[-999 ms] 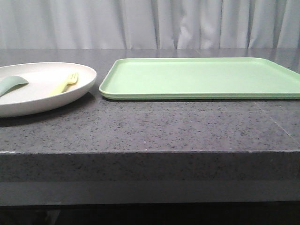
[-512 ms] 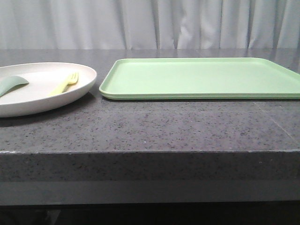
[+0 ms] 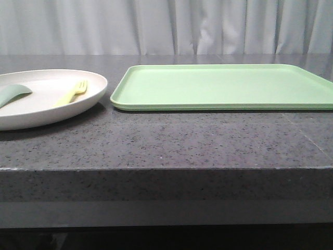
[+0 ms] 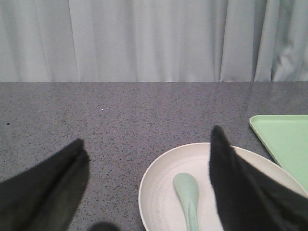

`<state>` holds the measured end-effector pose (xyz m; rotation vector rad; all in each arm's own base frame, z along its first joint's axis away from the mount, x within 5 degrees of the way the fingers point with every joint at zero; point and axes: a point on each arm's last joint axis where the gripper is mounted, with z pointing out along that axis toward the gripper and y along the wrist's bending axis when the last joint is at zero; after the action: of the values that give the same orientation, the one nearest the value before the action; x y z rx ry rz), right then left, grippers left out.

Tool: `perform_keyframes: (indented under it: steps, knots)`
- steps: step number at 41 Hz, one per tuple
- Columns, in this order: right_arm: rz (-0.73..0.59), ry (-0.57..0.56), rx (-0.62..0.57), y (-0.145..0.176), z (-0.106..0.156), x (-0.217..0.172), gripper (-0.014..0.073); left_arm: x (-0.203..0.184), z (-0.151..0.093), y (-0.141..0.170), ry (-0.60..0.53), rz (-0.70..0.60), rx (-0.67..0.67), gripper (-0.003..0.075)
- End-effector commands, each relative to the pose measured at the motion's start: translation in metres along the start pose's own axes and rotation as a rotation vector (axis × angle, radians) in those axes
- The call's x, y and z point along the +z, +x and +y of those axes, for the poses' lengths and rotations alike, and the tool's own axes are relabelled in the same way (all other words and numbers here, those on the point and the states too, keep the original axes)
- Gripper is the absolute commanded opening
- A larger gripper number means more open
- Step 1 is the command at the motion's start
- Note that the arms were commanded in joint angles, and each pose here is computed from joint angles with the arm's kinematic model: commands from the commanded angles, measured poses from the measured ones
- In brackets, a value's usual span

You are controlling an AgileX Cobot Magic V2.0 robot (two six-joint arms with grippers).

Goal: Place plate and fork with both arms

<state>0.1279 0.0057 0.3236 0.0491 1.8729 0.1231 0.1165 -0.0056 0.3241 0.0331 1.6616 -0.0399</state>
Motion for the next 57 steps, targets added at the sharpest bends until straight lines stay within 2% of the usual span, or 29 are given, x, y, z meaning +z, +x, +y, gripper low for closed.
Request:
perform_keyframes:
  steps: [1, 8, 13, 18, 25, 31, 37, 46, 57]
  knots:
    - [-0.128, 0.003, -0.01, -0.02, 0.001, -0.004, 0.0651, -0.001, -0.001, -0.018, 0.009, -0.104, -0.038, 0.0633]
    - [-0.128, 0.003, -0.01, -0.02, 0.001, -0.004, 0.0645, 0.007, -0.001, -0.019, 0.007, -0.062, -0.038, 0.0598]
    - [-0.128, 0.003, -0.01, -0.02, 0.001, -0.004, 0.0645, 0.026, 0.0, -0.033, -0.01, 0.057, -0.001, 0.057]
    - [-0.127, 0.003, -0.01, -0.02, 0.001, -0.004, 0.0645, 0.055, 0.004, -0.049, -0.05, 0.247, 0.071, 0.0567]
    - [-0.127, 0.003, -0.01, -0.02, 0.001, -0.004, 0.0645, 0.101, 0.008, -0.057, -0.092, 0.563, 0.063, 0.0566]
    - [-0.122, 0.003, -0.01, -0.02, 0.001, -0.004, 0.0645, 0.136, 0.006, -0.05, -0.093, 0.762, 0.027, 0.0566]
    - [-0.119, 0.003, -0.01, -0.019, 0.001, -0.004, 0.0645, 0.169, 0.007, -0.027, -0.106, 0.949, 0.032, 0.0566]
    - [-0.119, 0.003, -0.01, -0.019, 0.001, -0.004, 0.0645, 0.201, 0.007, 0.004, -0.107, 1.065, 0.039, 0.0566]
    - [-0.118, 0.003, -0.01, -0.019, 0.001, -0.004, 0.0645, 0.215, 0.006, 0.02, -0.1, 1.087, 0.033, 0.0566]
